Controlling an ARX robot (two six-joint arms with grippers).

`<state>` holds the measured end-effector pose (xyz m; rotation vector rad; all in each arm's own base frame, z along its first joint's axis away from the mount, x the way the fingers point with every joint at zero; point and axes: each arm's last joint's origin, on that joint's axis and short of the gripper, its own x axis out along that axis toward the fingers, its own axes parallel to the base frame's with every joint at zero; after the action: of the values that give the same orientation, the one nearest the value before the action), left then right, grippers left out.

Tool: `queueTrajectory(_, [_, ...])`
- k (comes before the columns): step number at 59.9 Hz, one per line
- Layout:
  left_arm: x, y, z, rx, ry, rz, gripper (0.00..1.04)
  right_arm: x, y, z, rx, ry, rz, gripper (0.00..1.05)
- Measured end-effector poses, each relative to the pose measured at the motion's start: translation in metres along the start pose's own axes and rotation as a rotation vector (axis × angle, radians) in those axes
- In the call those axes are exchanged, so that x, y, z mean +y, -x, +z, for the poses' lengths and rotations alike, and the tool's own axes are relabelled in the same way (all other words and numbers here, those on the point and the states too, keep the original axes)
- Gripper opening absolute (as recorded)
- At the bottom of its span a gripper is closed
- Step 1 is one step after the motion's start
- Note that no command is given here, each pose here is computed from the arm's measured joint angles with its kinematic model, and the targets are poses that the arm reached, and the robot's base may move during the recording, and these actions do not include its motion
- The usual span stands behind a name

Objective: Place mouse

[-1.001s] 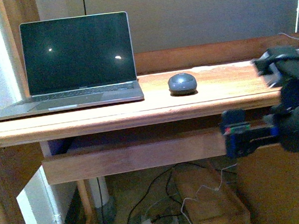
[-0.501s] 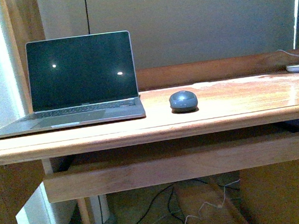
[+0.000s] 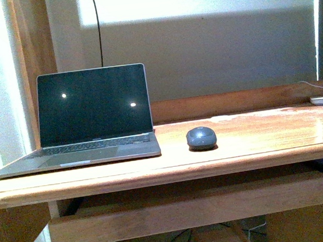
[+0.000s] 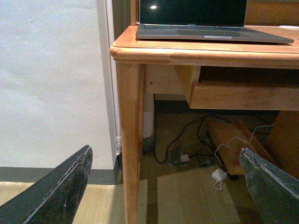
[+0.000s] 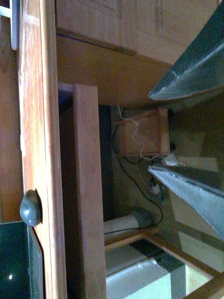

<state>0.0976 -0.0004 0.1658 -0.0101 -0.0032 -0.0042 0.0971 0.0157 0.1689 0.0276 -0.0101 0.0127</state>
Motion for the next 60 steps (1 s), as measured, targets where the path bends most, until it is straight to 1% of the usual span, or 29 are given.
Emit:
queueTrajectory(7, [0.000,0.000,0.000,0.000,0.000,0.000,0.97,-0.004,0.000,0.000,-0.001,0.009,-0.005,0.15])
queueTrajectory(8, [0.000,0.000,0.000,0.000,0.000,0.000,0.97,-0.004,0.000,0.000,-0.001,0.010,-0.001,0.13])
queueTrajectory(11, [0.000,0.000,0.000,0.000,0.000,0.000,0.97,-0.009,0.000,0.000,0.003,0.017,0.029,0.03])
queueTrajectory(16, [0.000,0.000,0.000,0.000,0.000,0.000,0.97,-0.015,0.000,0.000,-0.001,0.022,-0.012,0.03])
queueTrajectory(28, [0.000,0.000,0.000,0.000,0.000,0.000,0.97,-0.015,0.000,0.000,0.000,0.022,-0.011,0.03])
queueTrajectory(37, [0.000,0.000,0.000,0.000,0.000,0.000,0.97,-0.015,0.000,0.000,0.000,0.024,-0.011,0.29])
queueTrajectory(38, [0.000,0.000,0.000,0.000,0.000,0.000,0.97,-0.015,0.000,0.000,0.000,0.024,-0.011,0.31])
queueTrajectory(40, [0.000,0.000,0.000,0.000,0.000,0.000,0.97,-0.015,0.000,0.000,0.000,0.024,-0.011,0.38])
queueTrajectory(43, [0.000,0.000,0.000,0.000,0.000,0.000,0.97,-0.015,0.000,0.000,0.000,0.024,-0.011,0.45])
queueTrajectory(47, [0.000,0.000,0.000,0.000,0.000,0.000,0.97,-0.015,0.000,0.000,0.000,0.024,-0.011,0.58])
queueTrajectory(48, [0.000,0.000,0.000,0.000,0.000,0.000,0.97,-0.015,0.000,0.000,0.000,0.024,-0.011,0.60])
queueTrajectory(59, [0.000,0.000,0.000,0.000,0.000,0.000,0.97,-0.015,0.000,0.000,0.000,0.024,-0.011,0.92])
queueTrajectory(60, [0.000,0.000,0.000,0.000,0.000,0.000,0.97,-0.015,0.000,0.000,0.000,0.024,-0.011,0.93])
